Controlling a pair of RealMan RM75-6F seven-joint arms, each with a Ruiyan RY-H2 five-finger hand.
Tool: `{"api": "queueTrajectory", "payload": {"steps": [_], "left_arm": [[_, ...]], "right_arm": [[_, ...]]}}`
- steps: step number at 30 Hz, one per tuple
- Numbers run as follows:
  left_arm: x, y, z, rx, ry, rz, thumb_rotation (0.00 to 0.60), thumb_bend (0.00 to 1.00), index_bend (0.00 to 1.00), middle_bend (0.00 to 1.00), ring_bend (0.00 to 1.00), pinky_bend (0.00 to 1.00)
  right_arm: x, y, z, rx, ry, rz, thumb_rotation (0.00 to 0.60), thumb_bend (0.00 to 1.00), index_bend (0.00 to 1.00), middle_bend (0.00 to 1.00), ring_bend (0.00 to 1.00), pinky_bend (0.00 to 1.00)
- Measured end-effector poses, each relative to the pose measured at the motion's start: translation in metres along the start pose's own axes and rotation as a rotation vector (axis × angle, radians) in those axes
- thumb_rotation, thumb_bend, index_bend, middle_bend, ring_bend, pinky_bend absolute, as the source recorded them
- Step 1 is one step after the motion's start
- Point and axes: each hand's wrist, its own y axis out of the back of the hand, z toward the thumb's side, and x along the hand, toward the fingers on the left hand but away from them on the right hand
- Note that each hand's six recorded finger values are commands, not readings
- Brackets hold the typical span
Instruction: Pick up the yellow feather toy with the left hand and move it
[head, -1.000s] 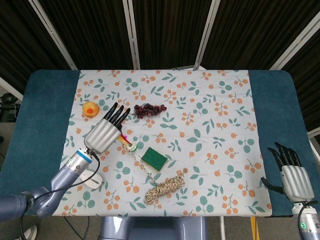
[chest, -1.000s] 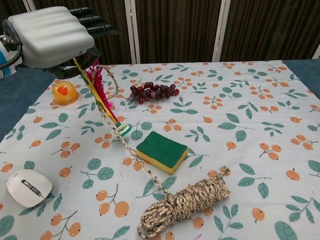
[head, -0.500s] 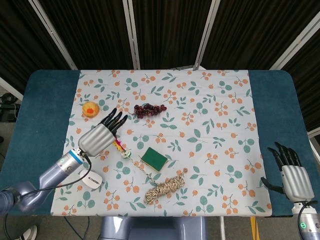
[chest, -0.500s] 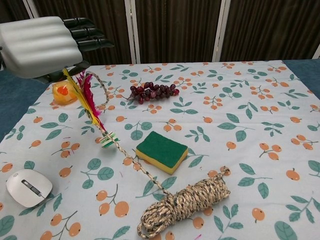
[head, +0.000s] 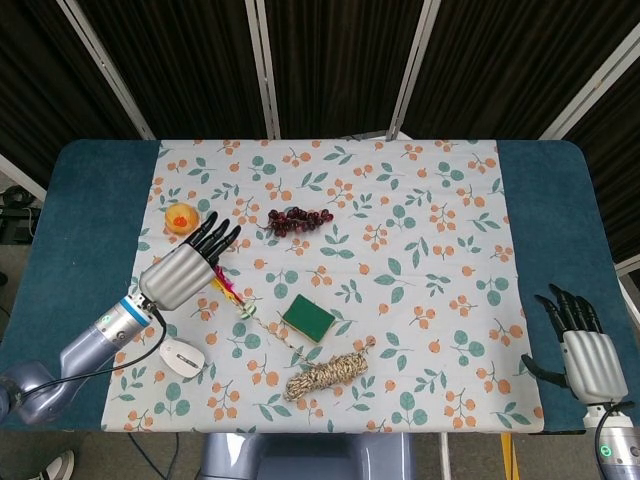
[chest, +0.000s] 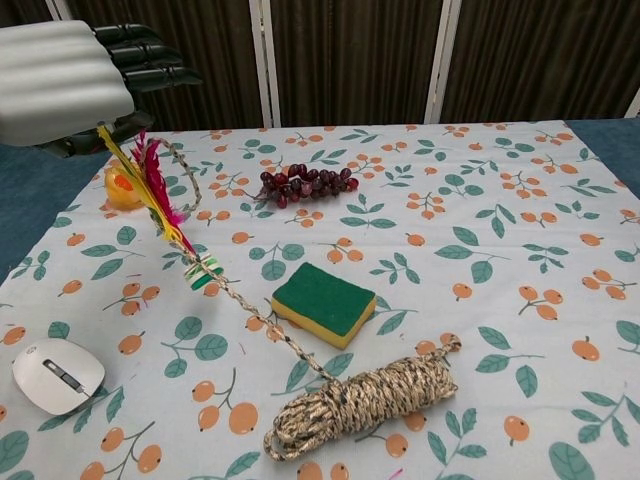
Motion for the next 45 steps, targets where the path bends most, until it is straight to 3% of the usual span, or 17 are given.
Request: {"api": "queueTrajectory", "payload": {"steps": [21,24,29,33,41,45], "left_arm": [[0.022,0.043,0.061,-0.061,-0.099,0.131,0.600,0.44,0.57,0.03,0.00,0.07],[0.022,0.044,0.064,-0.062,-0.104,0.136,0.600,0.43,0.50,0.02,0.00,0.07],[0.022,0.048,0.063,-0.065,-0.096,0.146,0.600,0.35,0.19,0.00,0.00,0.04],[0.021,0.051,0.058,-0.077,-0.076,0.156,0.600,0.32,0.06,0.00,0.00,0.02],[0.018,0.060,0.043,-0.104,-0.028,0.177,0.600,0.28,0.00,0.00,0.00,0.00],[0.011,0.067,0.028,-0.160,0.042,0.195,0.600,0.25,0.00,0.00,0.00,0.00]], "right_arm": [[0.000,0.002,-0.001,-0.006,-0.003,-0.003,0.600,0.13,0.13,0.00,0.00,0.00],[0.000,0.002,-0.001,-0.007,-0.003,-0.003,0.600,0.13,0.13,0.00,0.00,0.00],[0.000,0.002,-0.002,-0.006,-0.003,-0.003,0.600,0.13,0.13,0.00,0.00,0.00],[0.000,0.002,-0.001,-0.005,-0.002,-0.003,0.600,0.13,0.13,0.00,0.00,0.00],[0.000,0.002,-0.002,-0.001,-0.002,-0.003,0.600,0.13,0.13,0.00,0.00,0.00],[0.000,0.002,-0.002,0.003,-0.002,-0.006,0.600,0.13,0.13,0.00,0.00,0.00]]}}
